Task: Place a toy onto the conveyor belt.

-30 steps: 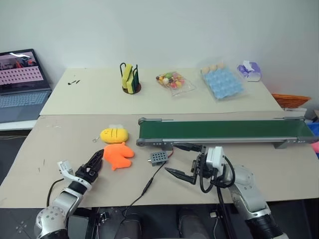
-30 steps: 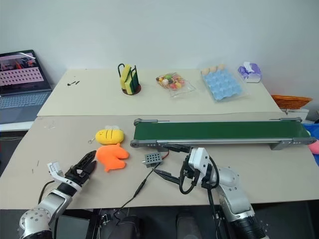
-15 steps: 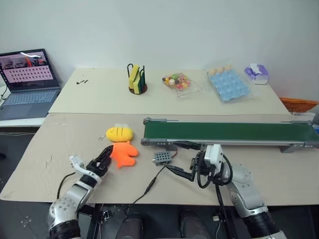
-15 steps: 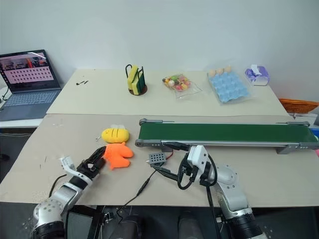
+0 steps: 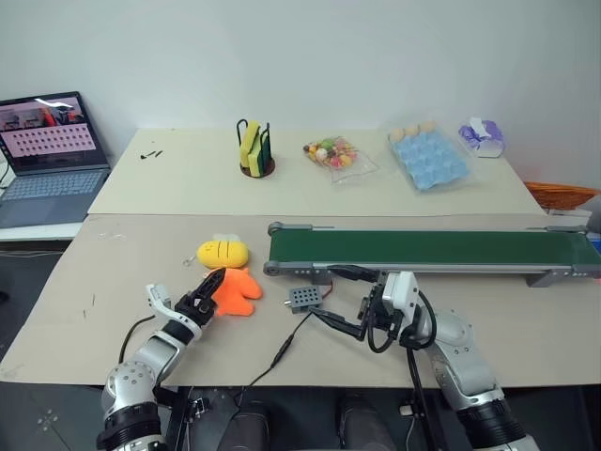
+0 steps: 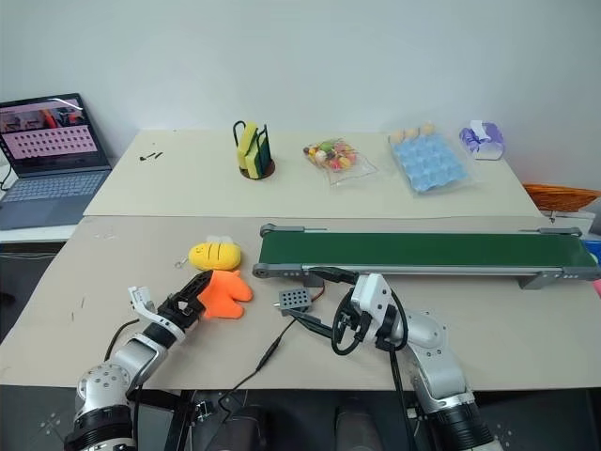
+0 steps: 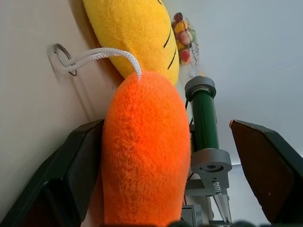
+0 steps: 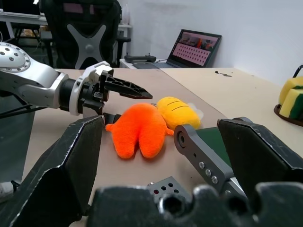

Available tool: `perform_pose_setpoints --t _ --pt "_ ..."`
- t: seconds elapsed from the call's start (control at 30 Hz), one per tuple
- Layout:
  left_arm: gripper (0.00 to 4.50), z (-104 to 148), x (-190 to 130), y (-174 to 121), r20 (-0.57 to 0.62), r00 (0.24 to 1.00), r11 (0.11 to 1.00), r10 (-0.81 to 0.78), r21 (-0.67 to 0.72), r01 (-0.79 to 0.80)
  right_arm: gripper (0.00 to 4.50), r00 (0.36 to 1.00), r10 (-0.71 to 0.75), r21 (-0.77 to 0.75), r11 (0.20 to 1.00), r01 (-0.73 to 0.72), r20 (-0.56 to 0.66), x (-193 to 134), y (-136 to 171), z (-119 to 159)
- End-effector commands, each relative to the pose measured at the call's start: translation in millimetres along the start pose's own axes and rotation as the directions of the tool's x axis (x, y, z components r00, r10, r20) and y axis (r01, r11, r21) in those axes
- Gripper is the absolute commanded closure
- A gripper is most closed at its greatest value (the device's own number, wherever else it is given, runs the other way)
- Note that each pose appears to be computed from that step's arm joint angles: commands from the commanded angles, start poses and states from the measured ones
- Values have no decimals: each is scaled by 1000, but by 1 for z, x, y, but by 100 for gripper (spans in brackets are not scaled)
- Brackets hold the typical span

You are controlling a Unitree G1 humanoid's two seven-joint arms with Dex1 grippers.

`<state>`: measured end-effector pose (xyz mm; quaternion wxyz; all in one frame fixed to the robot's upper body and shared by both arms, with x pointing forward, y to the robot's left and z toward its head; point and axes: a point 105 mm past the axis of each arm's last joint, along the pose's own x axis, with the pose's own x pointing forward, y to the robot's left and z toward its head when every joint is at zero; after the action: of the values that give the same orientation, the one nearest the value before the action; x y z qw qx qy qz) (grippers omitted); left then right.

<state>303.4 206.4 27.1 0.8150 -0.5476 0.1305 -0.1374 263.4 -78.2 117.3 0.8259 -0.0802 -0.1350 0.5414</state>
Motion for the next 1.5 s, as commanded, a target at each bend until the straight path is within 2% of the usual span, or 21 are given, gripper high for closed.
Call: perform_pose_setpoints --t 0.03,0.13,0.3,0.33,0.53,0.77,0.87,0.93,0.97,1.03,1.07,1.1,1.13,1.17,1.23,1.3,1.4,1.5 --pt "152 -9 1 3 -32 999 1000 6 -18 -6 0 999 -21 -39 999 22 31 0 -5 9" --pt "242 -12 0 3 -43 999 1000 6 -14 -7 0 999 -21 -40 999 22 29 -1 -6 9" --pt "419 -12 0 5 -38 999 1000 17 -1 -17 0 999 -20 -39 999 21 27 0 -6 8" --pt "438 -11 0 4 -34 999 1000 16 1 -16 0 999 -19 -39 999 20 26 0 -6 8" --pt "446 10 8 -23 77 997 997 -12 81 6 0 1000 -11 -40 999 11 11 2 -5 4" --pt "446 34 16 -83 191 974 977 -120 199 82 0 1000 1 -40 999 -1 1 4 -4 1" --pt "446 37 17 -132 183 949 926 -258 327 189 0 1000 4 -40 999 -4 -2 4 -5 0" --pt "446 39 21 -155 176 941 862 -288 475 175 0 1000 6 -39 999 -6 -3 5 -5 -1" --pt "446 39 27 -160 175 950 795 -258 598 106 0 1000 6 -38 999 -6 -4 5 -5 -1" --pt "446 38 38 -169 196 957 522 -211 851 -59 0 1000 8 -37 999 -8 -4 5 -5 -1" --pt "446 38 43 -170 215 955 332 -203 933 -140 0 1000 8 -37 999 -8 -4 5 -5 -1" --pt "446 35 47 -174 222 949 102 -222 974 -204 0 1000 7 -37 999 -8 -3 5 -5 -1" --pt "446 29 50 -178 213 942 -126 -260 960 -251 0 1000 5 -36 999 -5 -3 5 -6 -1" --pt "446 20 53 -180 177 935 -356 -307 890 -285 0 1000 1 -34 999 -1 -1 5 -6 -1" --pt "446 -2 59 -177 74 917 -655 -392 678 -334 0 1000 -4 -29 1000 4 1 6 -6 -1" --pt "446 -25 61 -169 -64 891 -796 -450 481 -368 0 1000 -9 -24 1000 9 5 7 -6 -1" --pt "446 -47 66 -152 -181 856 -841 -484 367 -398 0 1000 -11 -20 1000 11 7 7 -6 0" --pt "446 -56 73 -132 -266 841 -870 -471 294 -395 0 1000 -20 -15 1000 21 12 7 -8 1"
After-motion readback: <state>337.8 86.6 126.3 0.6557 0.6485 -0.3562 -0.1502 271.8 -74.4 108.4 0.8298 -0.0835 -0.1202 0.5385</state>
